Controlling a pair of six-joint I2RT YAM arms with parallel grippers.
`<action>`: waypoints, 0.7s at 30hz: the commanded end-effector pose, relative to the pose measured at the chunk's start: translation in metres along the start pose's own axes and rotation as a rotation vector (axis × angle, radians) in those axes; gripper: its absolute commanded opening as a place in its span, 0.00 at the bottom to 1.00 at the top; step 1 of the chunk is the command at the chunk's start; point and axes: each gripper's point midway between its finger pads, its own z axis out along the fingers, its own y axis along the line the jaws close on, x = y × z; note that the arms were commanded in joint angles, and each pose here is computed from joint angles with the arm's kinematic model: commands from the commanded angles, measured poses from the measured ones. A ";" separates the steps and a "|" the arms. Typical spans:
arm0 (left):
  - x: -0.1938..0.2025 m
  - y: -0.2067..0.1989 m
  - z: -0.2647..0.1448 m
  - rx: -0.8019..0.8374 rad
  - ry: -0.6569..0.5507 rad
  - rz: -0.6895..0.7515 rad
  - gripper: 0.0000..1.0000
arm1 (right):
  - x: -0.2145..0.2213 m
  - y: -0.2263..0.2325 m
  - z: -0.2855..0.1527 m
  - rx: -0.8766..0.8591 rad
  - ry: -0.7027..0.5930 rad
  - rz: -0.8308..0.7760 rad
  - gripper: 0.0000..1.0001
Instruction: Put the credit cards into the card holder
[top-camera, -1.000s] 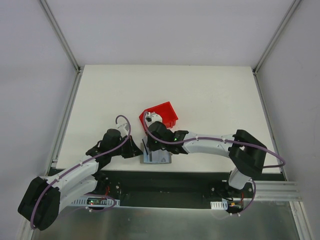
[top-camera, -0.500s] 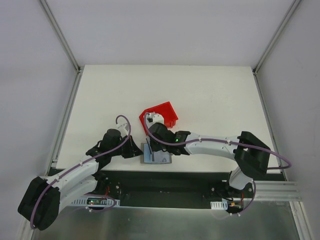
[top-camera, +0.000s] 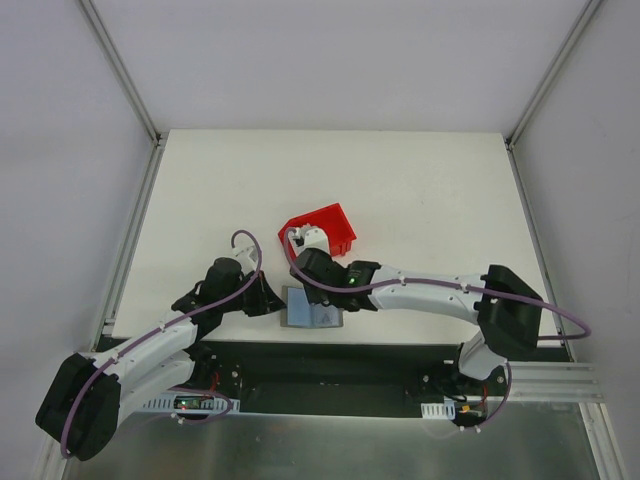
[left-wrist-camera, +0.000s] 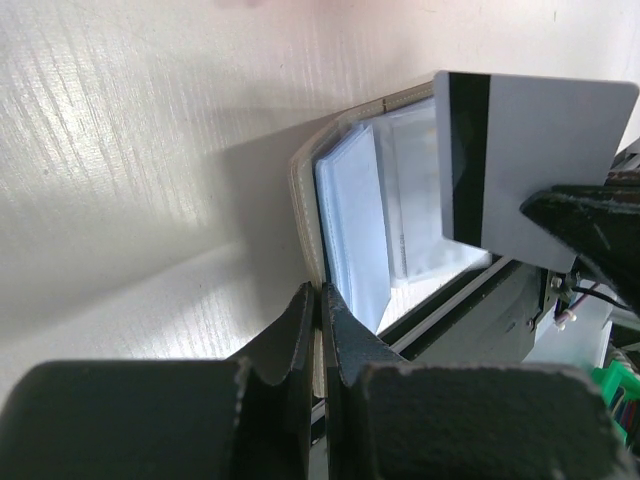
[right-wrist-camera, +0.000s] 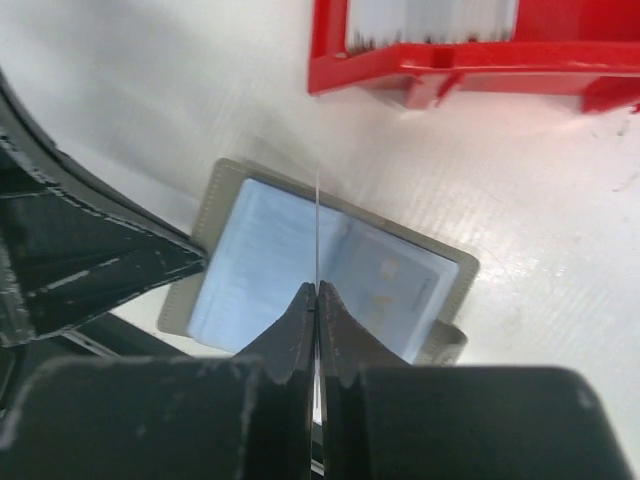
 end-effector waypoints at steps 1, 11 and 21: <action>-0.007 0.001 0.001 -0.006 -0.029 0.027 0.00 | -0.002 -0.025 -0.021 0.083 -0.021 -0.001 0.00; 0.001 0.022 0.007 -0.078 -0.009 0.005 0.00 | 0.005 -0.011 -0.019 -0.154 -0.038 0.240 0.00; 0.010 0.037 0.012 -0.127 0.014 -0.030 0.00 | 0.007 0.001 -0.012 -0.368 -0.054 0.455 0.00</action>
